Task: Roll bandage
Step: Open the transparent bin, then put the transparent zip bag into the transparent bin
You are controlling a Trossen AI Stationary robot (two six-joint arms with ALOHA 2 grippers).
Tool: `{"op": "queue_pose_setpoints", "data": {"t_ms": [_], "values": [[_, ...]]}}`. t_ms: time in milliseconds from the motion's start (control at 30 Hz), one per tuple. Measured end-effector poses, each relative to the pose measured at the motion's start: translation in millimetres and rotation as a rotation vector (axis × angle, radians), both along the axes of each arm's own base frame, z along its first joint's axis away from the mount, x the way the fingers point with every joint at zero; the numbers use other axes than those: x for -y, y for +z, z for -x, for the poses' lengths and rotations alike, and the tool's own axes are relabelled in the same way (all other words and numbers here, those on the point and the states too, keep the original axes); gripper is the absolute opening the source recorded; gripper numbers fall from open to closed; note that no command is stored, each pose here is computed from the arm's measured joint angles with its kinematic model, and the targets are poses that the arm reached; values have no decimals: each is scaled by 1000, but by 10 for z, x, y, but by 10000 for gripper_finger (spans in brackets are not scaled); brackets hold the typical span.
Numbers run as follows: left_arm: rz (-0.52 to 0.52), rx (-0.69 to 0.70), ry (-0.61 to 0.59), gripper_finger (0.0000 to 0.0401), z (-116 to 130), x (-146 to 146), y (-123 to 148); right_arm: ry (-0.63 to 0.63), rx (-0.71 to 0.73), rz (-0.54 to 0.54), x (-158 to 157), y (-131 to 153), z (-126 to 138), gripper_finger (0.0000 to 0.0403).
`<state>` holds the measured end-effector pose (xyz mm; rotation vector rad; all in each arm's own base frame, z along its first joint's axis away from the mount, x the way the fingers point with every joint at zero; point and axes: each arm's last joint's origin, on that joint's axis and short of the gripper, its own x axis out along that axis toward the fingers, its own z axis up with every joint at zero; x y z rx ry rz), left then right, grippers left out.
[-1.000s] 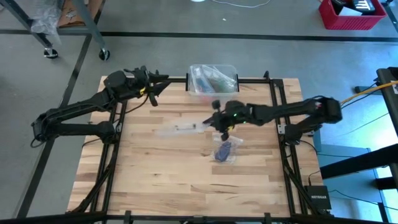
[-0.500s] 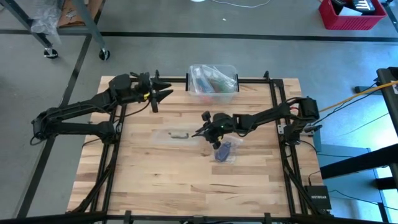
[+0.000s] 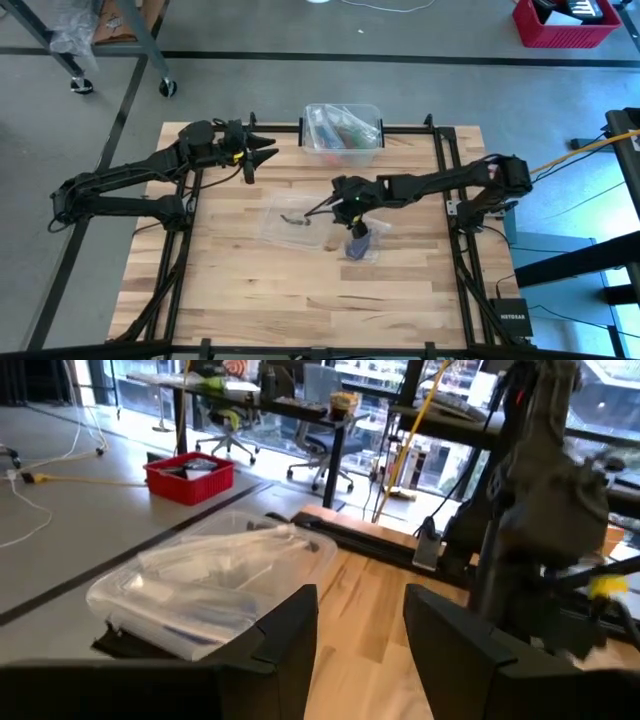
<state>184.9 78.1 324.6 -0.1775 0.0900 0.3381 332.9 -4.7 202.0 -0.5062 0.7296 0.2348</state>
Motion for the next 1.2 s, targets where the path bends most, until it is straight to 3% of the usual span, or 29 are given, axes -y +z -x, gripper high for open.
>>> {"op": "queue_pose_setpoints", "data": {"t_ms": [200,400,500,733,967,1200], "values": [[3,-6,0,143,1,1,-7,-78,-205,-47,72,272,268,265],[6,-4,0,143,0,1,-6,-210,-377,-221,187,396,720,266],[13,-11,-1,143,1,3,-14,-257,-327,-398,310,297,908,266],[27,-46,0,143,0,2,-52,-424,-212,-617,511,-211,1180,266],[36,-66,-1,143,-22,-6,-83,-416,-183,-733,479,-529,1196,257],[42,-79,0,143,-38,-14,-103,-432,-145,-784,501,-658,1111,192]]}}
